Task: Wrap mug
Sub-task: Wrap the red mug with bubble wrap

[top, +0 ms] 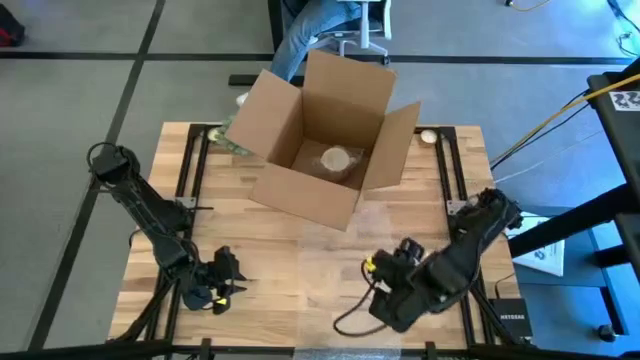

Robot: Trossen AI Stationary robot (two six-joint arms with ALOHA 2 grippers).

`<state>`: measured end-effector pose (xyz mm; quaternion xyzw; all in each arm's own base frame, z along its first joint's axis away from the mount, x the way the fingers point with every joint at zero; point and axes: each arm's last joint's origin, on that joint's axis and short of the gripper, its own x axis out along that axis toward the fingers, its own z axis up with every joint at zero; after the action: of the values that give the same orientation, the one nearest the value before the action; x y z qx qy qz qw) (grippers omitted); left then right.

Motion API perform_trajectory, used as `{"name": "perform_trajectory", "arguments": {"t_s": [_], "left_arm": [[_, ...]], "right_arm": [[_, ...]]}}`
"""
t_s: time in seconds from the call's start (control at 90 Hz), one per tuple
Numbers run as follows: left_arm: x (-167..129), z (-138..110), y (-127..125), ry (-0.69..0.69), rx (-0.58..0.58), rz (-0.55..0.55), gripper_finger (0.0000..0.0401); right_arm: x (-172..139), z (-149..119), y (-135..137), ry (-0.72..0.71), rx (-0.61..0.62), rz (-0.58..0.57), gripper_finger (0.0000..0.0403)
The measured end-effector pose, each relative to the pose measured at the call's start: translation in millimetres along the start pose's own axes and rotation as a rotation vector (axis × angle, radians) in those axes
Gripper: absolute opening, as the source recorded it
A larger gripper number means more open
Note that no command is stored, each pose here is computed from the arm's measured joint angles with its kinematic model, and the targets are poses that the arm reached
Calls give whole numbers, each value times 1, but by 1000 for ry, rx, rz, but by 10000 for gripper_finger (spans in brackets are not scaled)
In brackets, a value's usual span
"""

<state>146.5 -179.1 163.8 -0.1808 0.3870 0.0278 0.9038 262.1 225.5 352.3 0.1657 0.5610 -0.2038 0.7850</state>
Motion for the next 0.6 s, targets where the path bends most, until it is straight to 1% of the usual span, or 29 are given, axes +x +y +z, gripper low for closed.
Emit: {"name": "perform_trajectory", "arguments": {"t_s": [0.189, 0.367, 0.456, 0.6], "left_arm": [[1, 1, 1, 12, -7, 0, 120], [2, 2, 1, 15, -8, 0, 120], [2, 2, 1, 15, -7, 0, 120], [2, 2, 1, 15, -5, 0, 120]], "right_arm": [[30, -29, -3, 101, 55, -113, 268], [41, -44, -27, 156, 143, -190, 268], [46, -49, -40, 187, 189, -180, 268], [61, -59, -54, 213, 277, -102, 268]]}}
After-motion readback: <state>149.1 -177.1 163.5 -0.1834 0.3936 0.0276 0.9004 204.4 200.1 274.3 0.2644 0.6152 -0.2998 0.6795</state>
